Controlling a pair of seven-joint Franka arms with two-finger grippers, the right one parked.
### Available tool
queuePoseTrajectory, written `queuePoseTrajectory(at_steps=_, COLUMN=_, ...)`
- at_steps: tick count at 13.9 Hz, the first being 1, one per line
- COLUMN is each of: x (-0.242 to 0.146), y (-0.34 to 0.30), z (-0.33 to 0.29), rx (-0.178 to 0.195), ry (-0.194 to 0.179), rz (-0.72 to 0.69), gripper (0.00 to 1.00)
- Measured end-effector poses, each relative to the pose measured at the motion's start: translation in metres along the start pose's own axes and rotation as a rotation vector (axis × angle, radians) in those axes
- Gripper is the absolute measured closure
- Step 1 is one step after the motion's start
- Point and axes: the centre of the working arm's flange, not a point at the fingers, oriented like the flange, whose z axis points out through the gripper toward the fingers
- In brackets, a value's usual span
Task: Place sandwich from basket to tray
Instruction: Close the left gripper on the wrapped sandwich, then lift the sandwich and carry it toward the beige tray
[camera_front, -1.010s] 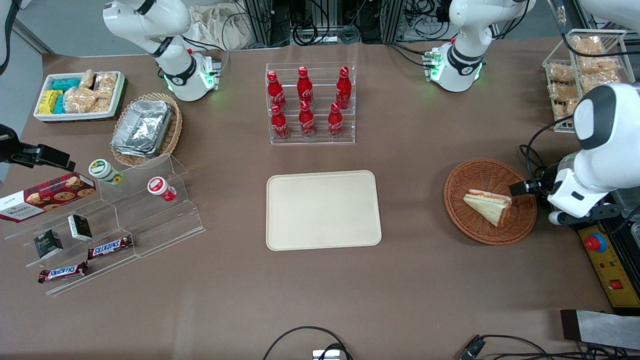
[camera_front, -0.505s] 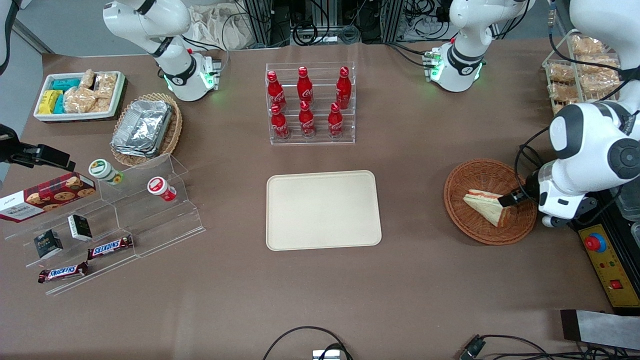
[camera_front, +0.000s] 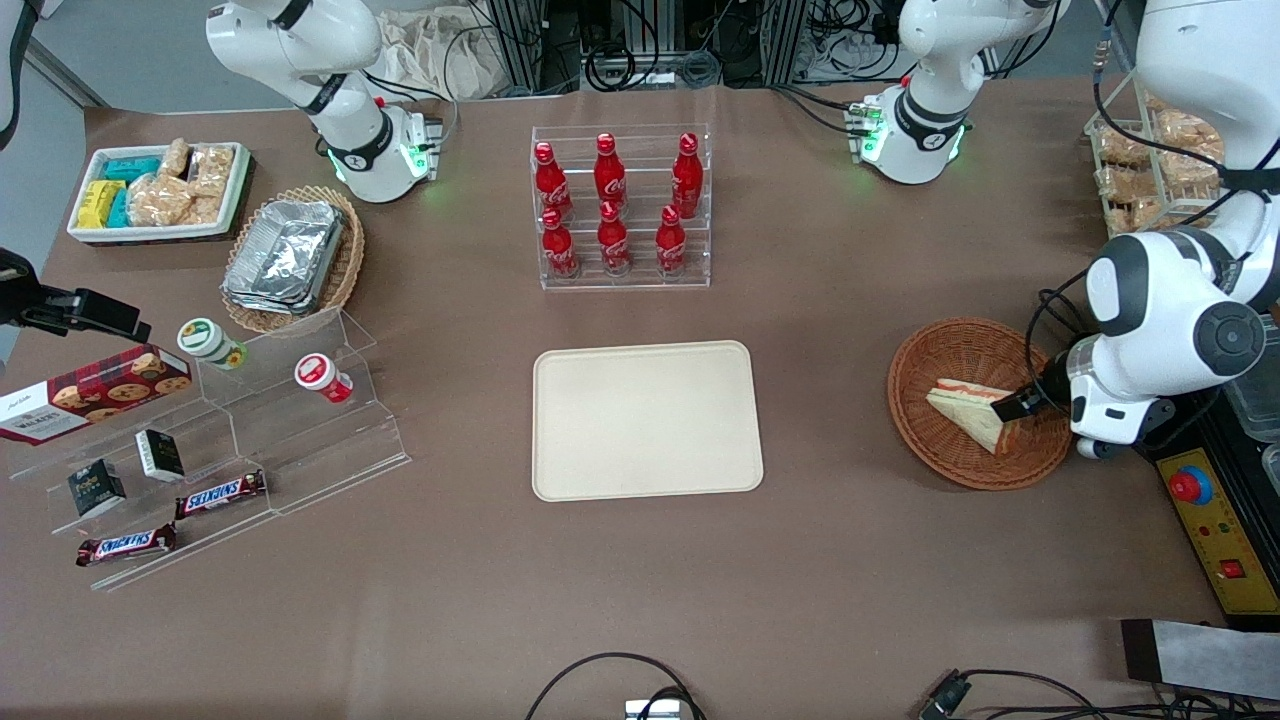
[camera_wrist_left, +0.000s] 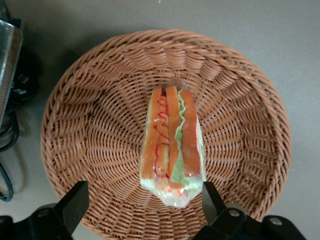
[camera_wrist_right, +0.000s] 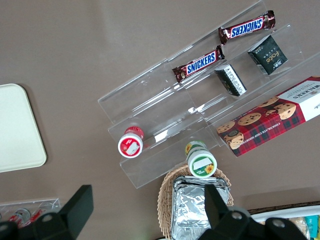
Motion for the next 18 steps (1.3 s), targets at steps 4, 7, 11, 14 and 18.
queuePoseTrajectory(at_steps=4, x=0.004, y=-0.001, z=0.017, rx=0.001, ry=-0.017, rz=-0.009, gripper=0.0)
queuePoseTrajectory(at_steps=7, x=0.007, y=-0.006, z=0.026, rx=0.004, ry=-0.03, rz=-0.02, gripper=0.0)
queuePoseTrajectory(at_steps=11, x=0.008, y=-0.003, z=0.034, rx=0.0, ry=-0.033, rz=-0.083, gripper=0.04)
queuePoseTrajectory(at_steps=14, x=0.009, y=0.003, z=0.035, rx=-0.014, ry=-0.012, rz=-0.104, gripper=0.08)
queuePoseTrajectory(at_steps=18, x=0.011, y=0.006, z=0.04, rx=-0.023, ry=-0.005, rz=-0.105, gripper=0.23)
